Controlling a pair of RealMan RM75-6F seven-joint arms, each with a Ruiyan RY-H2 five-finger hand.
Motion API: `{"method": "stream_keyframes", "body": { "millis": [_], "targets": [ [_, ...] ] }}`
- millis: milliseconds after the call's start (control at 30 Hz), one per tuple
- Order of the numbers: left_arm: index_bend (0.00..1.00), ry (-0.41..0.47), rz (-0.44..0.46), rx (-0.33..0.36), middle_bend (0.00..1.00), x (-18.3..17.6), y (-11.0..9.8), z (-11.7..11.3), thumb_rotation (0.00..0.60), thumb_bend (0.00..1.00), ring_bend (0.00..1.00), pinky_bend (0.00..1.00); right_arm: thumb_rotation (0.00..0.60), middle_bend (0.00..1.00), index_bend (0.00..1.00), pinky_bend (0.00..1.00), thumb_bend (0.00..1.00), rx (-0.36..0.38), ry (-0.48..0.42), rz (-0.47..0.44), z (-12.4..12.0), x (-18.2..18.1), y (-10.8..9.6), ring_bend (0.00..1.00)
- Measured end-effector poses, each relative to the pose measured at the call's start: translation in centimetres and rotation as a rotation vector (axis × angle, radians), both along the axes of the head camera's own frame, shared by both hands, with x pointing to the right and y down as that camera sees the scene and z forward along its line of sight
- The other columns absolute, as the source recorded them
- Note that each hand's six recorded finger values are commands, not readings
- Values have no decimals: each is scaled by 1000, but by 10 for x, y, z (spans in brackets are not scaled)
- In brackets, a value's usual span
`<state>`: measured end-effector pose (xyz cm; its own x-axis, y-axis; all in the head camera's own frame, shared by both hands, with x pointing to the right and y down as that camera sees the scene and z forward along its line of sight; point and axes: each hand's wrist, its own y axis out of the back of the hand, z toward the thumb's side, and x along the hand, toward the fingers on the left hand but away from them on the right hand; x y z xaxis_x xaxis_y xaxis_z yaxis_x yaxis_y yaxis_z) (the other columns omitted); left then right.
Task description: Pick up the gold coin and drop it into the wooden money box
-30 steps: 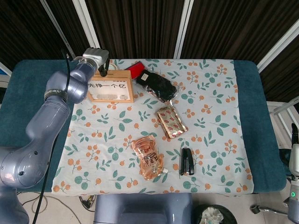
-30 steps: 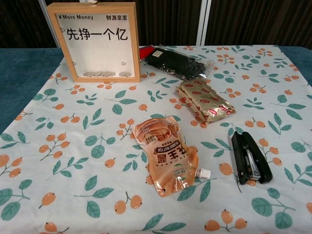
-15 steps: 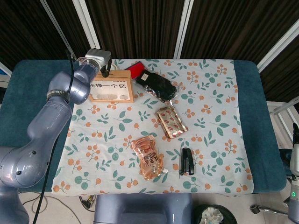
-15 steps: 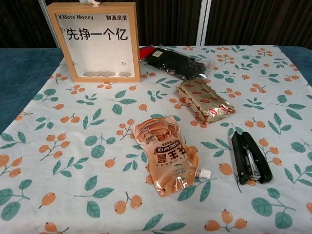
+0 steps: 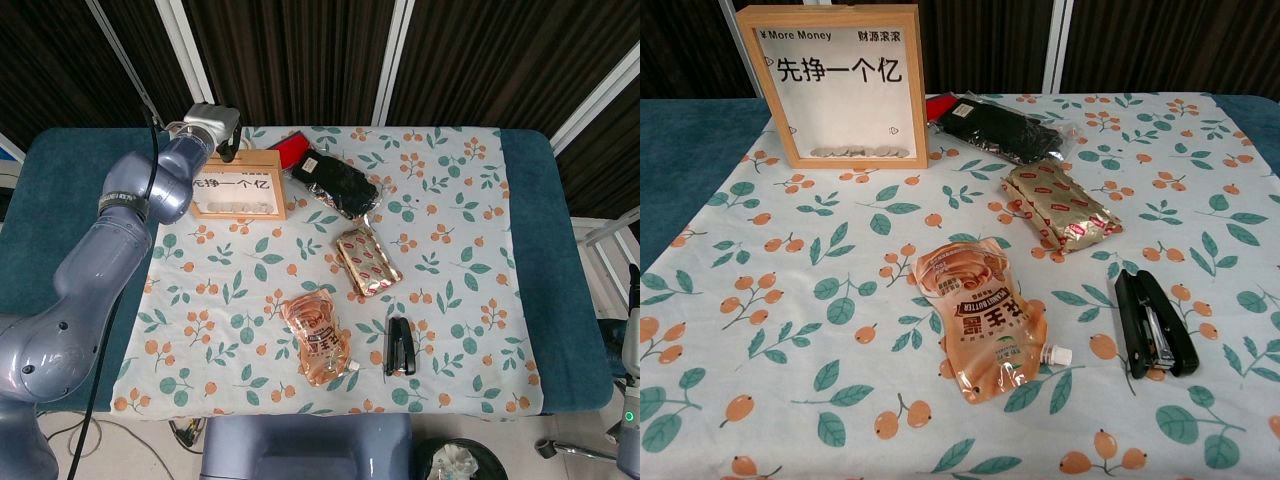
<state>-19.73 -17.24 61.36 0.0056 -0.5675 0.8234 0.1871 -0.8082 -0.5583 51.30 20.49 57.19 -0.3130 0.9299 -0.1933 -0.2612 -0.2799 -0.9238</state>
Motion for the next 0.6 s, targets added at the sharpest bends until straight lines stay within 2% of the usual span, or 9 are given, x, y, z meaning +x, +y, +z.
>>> {"method": "stream_keyframes", "body": {
  "millis": [133, 333, 500, 600],
  "targets": [
    [345, 26, -3, 16, 4, 2, -4, -8, 600, 496, 0, 0, 600, 0, 0, 0, 302, 0, 1, 2, 0, 1, 0, 0],
    [286, 109, -1, 68, 8, 5, -15, -29, 600, 485, 0, 0, 600, 0, 0, 0, 302, -1, -7, 6, 1, 2, 0, 0],
    [261, 192, 60, 152, 10, 3, -19, -49, 600, 482, 0, 0, 600, 0, 0, 0, 303, -10, -22, 8, 4, 3, 0, 0],
    [247, 249, 115, 204, 5, -5, -11, -60, 600, 470, 0, 0, 600, 0, 0, 0, 302, -11, -33, 7, 6, 2, 0, 0]
  ]
}}
